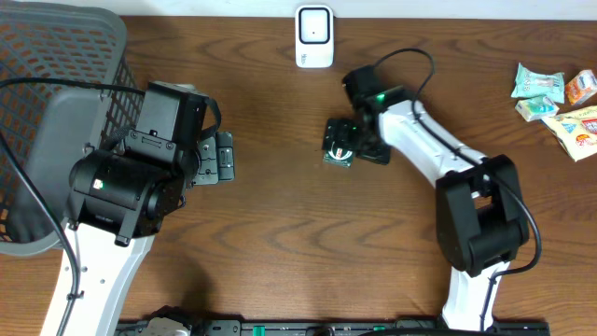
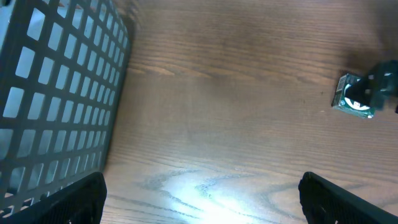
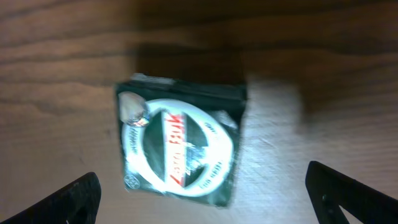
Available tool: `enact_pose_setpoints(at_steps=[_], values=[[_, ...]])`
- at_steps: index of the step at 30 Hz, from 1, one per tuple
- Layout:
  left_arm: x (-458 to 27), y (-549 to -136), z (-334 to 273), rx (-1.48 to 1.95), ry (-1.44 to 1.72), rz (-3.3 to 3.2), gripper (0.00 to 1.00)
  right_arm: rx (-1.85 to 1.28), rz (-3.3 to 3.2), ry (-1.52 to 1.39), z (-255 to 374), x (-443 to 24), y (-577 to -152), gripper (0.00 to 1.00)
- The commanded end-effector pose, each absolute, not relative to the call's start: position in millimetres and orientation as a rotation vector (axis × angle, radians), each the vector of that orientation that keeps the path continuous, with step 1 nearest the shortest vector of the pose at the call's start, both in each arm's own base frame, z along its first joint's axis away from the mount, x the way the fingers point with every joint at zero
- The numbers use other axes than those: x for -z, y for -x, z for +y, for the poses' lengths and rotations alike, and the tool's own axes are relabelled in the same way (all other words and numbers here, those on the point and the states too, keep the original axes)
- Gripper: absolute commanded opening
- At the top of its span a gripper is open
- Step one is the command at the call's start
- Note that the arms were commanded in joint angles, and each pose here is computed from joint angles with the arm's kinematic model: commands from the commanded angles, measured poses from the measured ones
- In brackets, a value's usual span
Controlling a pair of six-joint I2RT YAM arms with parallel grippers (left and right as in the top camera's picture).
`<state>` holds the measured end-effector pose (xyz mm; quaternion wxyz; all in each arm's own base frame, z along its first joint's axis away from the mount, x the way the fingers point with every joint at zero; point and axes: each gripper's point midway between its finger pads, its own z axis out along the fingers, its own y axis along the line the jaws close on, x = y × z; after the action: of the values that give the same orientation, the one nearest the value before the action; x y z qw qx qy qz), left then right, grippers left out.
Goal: Scan the item barcode
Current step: 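Lift the Zam-Buk box and reorient it with the right gripper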
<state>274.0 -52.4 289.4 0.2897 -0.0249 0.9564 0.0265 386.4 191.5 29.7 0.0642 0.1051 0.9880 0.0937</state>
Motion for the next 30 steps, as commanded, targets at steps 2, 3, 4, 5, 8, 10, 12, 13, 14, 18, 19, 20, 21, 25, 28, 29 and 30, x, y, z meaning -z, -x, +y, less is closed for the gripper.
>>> enact_pose_setpoints(at_steps=[2,3,4,5,8,10,12,13,14,18,19,20,21,25,28,29,30], values=[[-291.1,-275.6,-48.5,-0.096,0.067,2.546,0.98,-0.115,2.858,-0.382,189.4,-34.1,-397.6,0.99],[-291.1,-275.6,-48.5,-0.097,0.067,2.546,0.98,-0.113,2.848,-0.402,190.5,-33.7,-398.7,0.99],[-291.1,-275.6,-48.5,-0.097,0.067,2.546,0.98,-0.123,2.841,-0.421,193.5,-32.9,-399.5,0.99],[-291.1,-275.6,-48.5,-0.096,0.067,2.546,0.98,-0.127,2.839,-0.433,195.4,-31.5,-399.4,0.99],[-291.1,-275.6,-48.5,-0.096,0.067,2.546,0.98,-0.111,2.857,-0.431,196.9,-24.0,-396.0,0.99],[-291.1,-275.6,-48.5,-0.096,0.067,2.546,0.98,-0.09,2.879,-0.43,195.8,-17.0,-392.0,0.99],[-291.1,-275.6,-48.5,-0.096,0.067,2.546,0.98,-0.092,2.9,-0.43,196.7,-10.4,-389.0,0.99],[-291.1,-275.6,-48.5,-0.096,0.067,2.546,0.98,-0.096,2.911,-0.43,197.6,-7.6,-387.5,0.99],[-291.1,-275.6,-48.5,-0.097,0.067,2.546,0.98,-0.1,2.927,-0.43,198.5,-4.4,-385.0,0.99],[-291.1,-275.6,-48.5,-0.096,0.067,2.546,0.98,-0.074,2.964,-0.429,196.4,3.7,-378.0,0.99],[-291.1,-275.6,-48.5,-0.096,0.067,2.546,0.98,-0.07,2.969,-0.408,196.1,4.3,-377.4,0.96],[-291.1,-275.6,-48.5,-0.097,0.067,2.546,0.98,-0.064,2.974,-0.38,195.8,5.2,-377.2,0.94],[-291.1,-275.6,-48.5,-0.096,0.067,2.546,0.98,-0.061,2.975,-0.357,195.6,5.2,-377.4,0.89],[-291.1,-275.6,-48.5,-0.096,0.067,2.546,0.98,-0.058,2.979,-0.231,195.8,4.9,-379.6,0.75],[-291.1,-275.6,-48.5,-0.096,0.067,2.546,0.98,-0.053,2.983,-0.175,193.4,4.9,-380.7,0.7],[-291.1,-275.6,-48.5,-0.096,0.067,2.546,0.98,-0.051,2.984,-0.177,192.2,4.9,-381.0,0.69],[-291.1,-275.6,-48.5,-0.097,0.067,2.546,0.98,-0.055,2.988,-0.171,191.4,5.0,-380.9,0.68]])
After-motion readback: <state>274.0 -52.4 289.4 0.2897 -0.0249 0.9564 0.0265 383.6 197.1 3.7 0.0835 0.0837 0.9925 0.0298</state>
